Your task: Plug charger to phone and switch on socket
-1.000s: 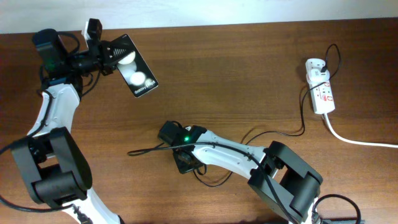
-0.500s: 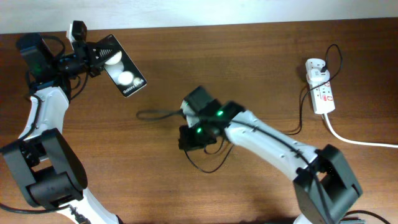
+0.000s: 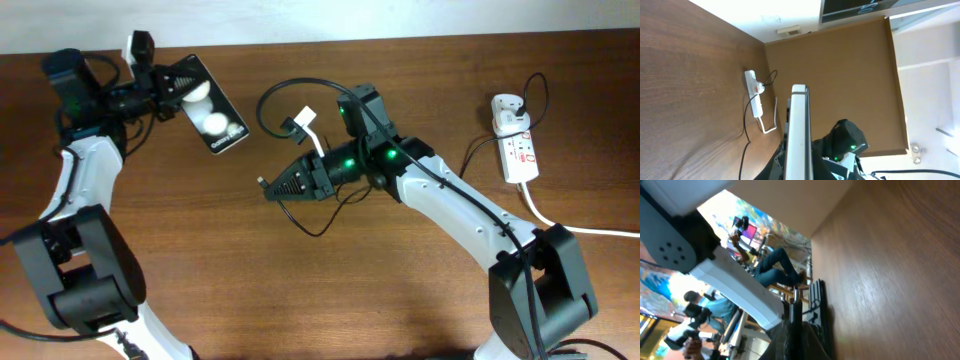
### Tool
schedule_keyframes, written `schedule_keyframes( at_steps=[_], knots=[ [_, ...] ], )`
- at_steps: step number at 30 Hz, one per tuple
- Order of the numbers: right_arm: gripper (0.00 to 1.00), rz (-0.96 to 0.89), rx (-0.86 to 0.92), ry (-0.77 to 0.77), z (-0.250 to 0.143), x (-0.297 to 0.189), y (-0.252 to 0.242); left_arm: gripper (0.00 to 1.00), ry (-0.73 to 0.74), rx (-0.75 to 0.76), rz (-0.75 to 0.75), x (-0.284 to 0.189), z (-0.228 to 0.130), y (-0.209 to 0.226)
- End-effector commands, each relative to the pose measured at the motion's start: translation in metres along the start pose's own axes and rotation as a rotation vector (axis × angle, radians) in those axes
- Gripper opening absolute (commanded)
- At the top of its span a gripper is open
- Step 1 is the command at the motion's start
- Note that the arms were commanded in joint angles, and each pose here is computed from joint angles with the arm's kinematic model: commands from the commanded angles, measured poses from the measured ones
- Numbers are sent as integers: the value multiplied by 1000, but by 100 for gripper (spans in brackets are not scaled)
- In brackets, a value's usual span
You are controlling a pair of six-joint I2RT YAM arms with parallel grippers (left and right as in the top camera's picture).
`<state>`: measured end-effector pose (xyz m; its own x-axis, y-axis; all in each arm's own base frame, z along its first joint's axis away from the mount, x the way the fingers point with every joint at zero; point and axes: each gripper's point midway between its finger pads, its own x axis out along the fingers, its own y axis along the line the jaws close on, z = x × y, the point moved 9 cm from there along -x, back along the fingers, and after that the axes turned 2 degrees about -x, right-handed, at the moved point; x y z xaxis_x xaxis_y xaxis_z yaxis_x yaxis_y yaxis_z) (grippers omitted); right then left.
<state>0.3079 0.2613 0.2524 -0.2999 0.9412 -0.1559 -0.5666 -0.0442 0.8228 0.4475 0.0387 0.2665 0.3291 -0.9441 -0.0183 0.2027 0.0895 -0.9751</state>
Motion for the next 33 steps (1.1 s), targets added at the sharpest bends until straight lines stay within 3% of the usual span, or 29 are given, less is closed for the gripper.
schedule_keyframes(
  at_steps=[1, 5, 12, 33],
  knots=[
    [4, 0, 45, -27, 11, -3, 12, 0, -7, 13, 7, 16, -1, -20],
    [4, -78, 116, -88, 20, -4, 7, 0, 1, 31, -15, 28, 2, -35],
    [4, -81, 84, -150, 34, -5, 12, 0, 29, 89, -65, 35, 0, -66],
    [4, -98, 3, -198, 43, -7, 15, 0, 125, 66, -58, 35, -8, -65]
  ],
)
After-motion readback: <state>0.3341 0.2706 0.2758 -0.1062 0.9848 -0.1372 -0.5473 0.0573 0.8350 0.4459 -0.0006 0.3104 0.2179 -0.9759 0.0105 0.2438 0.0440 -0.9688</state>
